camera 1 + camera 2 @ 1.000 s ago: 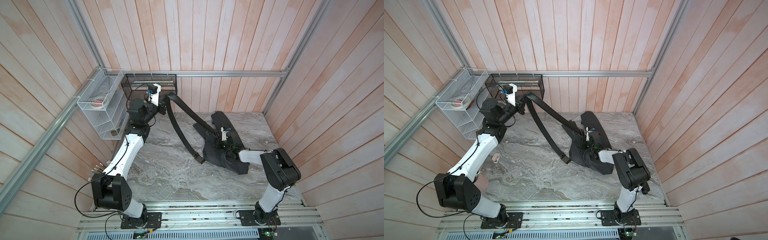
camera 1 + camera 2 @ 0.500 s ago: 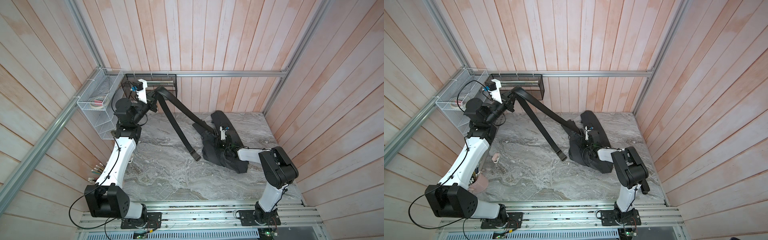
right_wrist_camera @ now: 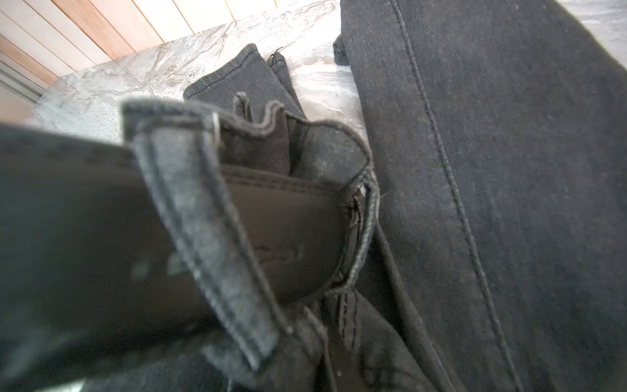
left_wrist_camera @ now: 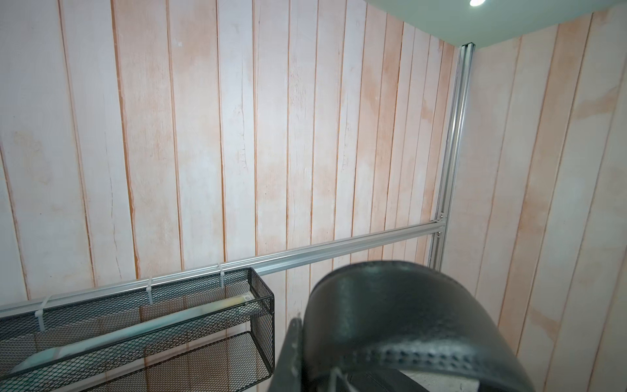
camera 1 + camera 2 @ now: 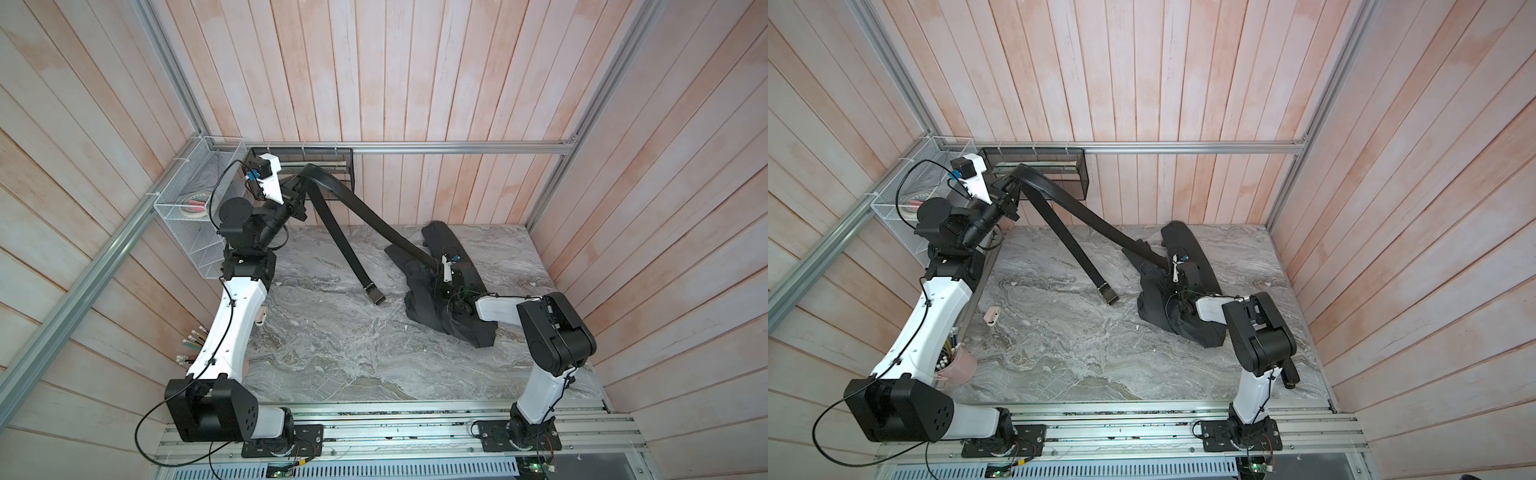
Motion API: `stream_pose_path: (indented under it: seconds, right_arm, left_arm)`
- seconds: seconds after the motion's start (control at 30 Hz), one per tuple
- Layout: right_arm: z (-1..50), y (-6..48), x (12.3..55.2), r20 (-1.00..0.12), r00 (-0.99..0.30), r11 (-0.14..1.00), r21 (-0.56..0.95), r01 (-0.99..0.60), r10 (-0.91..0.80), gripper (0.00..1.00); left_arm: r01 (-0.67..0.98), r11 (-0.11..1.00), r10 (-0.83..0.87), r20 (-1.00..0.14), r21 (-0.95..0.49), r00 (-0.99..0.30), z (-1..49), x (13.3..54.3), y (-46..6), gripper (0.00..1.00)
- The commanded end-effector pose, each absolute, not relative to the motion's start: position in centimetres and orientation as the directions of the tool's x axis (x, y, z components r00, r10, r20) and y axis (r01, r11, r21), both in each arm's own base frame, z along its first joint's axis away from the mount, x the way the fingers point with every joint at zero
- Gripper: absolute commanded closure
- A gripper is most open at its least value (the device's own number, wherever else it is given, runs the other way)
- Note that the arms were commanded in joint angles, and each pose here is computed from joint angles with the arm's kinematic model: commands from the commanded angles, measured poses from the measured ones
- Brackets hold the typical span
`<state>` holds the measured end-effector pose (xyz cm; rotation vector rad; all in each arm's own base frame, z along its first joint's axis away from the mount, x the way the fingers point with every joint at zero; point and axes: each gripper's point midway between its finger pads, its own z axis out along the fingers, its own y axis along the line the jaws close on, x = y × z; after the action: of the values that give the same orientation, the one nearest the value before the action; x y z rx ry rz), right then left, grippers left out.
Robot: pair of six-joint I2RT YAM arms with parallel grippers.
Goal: Remove the belt from the trousers
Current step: Remove the belt from the trousers, then place the belt at the center of the board.
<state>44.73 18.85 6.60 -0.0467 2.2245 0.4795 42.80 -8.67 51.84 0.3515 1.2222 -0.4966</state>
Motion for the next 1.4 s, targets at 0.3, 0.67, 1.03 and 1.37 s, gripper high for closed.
stream_pose_path:
  seconds: [0.3, 0.67, 1.03, 1.37]
  right_arm:
    - [5.0, 17.6, 43.6, -0.705, -0.707, 0.952, 0.253, -0.172, 0.06, 0.67]
    - [2.6, 17.6, 43.9, -0.666, -0.745, 0.959, 0.231, -0.163, 0.034, 0.63]
    - [1.9, 17.5, 44.1, -0.652, -0.758, 0.961, 0.226, -0.156, 0.03, 0.61]
    - [13.5, 20.5, 46.2, -0.784, -0.62, 0.903, 0.289, -0.316, 0.034, 0.43]
  left_arm:
    - [0.552, 0.832, -0.237, -0.936, -0.058, 0.259, 51.9, 42.2, -7.6, 1.0]
    - [0.525, 0.842, -0.296, -0.92, -0.123, 0.258, 51.8, 41.1, -4.0, 1.0]
    - [0.504, 0.838, -0.339, -0.922, -0.206, 0.186, 49.4, 41.5, -1.7, 1.0]
    - [0.416, 0.809, -0.404, -0.907, -0.416, -0.12, 35.3, 45.9, -1.1, 0.99]
